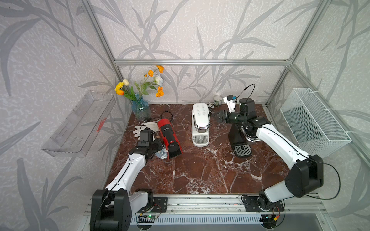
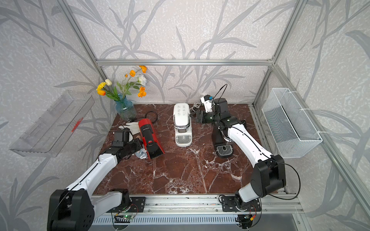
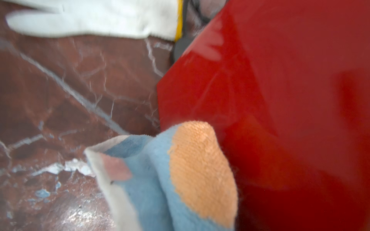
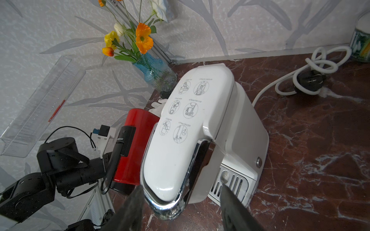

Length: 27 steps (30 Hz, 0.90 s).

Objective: Wipe the surface of a coffee machine
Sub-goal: Wipe the dirt from the surface of the coffee machine.

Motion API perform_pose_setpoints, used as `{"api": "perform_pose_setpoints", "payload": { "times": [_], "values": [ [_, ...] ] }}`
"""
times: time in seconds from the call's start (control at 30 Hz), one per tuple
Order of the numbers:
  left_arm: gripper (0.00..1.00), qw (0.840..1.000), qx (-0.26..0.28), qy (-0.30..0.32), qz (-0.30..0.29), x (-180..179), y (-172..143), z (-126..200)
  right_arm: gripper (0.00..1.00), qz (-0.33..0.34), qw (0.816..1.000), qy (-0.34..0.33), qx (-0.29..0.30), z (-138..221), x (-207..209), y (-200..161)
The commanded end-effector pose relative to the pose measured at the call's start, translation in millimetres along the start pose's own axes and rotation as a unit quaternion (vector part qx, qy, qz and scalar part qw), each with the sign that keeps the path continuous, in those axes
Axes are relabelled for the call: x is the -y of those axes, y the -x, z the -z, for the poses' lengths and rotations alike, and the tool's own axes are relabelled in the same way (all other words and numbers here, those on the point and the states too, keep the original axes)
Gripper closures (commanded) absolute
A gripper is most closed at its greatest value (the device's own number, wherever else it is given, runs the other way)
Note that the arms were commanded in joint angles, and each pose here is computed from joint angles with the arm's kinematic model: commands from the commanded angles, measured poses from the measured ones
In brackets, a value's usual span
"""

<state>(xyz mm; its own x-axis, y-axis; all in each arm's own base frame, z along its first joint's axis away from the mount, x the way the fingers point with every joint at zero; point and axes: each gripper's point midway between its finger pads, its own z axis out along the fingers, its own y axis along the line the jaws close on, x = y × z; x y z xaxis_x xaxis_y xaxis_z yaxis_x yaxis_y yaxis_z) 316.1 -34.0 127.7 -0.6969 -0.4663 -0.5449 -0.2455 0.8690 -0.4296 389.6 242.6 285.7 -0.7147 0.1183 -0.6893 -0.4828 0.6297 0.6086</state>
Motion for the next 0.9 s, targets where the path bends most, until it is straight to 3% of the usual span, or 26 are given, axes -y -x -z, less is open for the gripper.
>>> {"api": "perform_pose_setpoints", "payload": {
  "times": [0.0, 0.2, 0.37, 0.5, 0.63, 0.7, 0.77, 0.87],
  "values": [
    [1.0, 0.992, 0.081, -0.096, -0.02, 53.8, 48.1, 45.0, 0.4, 0.014, 1.0, 0.006, 0.019, 12.1, -13.6, 10.3],
    [1.0, 0.982, 0.121, -0.139, -0.031, 85.6, 78.2, 91.9, 0.4, 0.026, 0.999, 0.011, 0.016, 11.4, -23.7, 8.7],
    [1.0, 0.966, 0.122, -0.225, -0.035, 127.2, 94.2, 123.9, 0.4, 0.06, 0.998, 0.034, -0.001, 1.5, -52.4, 3.0],
    [1.0, 0.946, 0.099, -0.308, -0.03, 158.5, 96.5, 140.3, 0.39, 0.082, 0.992, 0.096, -0.01, -12.3, -95.3, -4.1],
    [1.0, 0.919, 0.06, -0.39, -0.027, 185.7, 92.4, 151.0, 0.34, 0.076, 0.972, 0.223, -0.023, -28.3, -149.7, -11.8],
    [1.0, 0.912, 0.053, -0.406, -0.028, 191.0, 91.9, 154.2, 0.32, 0.068, 0.96, 0.269, -0.026, -32.8, -165.5, -13.2],
    [1.0, 0.909, 0.045, -0.413, -0.028, 193.7, 91.0, 155.8, 0.23, 0.051, 0.951, 0.305, -0.025, -35.3, -176.3, -13.0],
    [1.0, 0.899, 0.03, -0.437, -0.022, 201.0, 90.0, 159.8, 0.2, 0.036, 0.944, 0.326, -0.025, -41.9, -183.6, -13.1]
  ]
}}
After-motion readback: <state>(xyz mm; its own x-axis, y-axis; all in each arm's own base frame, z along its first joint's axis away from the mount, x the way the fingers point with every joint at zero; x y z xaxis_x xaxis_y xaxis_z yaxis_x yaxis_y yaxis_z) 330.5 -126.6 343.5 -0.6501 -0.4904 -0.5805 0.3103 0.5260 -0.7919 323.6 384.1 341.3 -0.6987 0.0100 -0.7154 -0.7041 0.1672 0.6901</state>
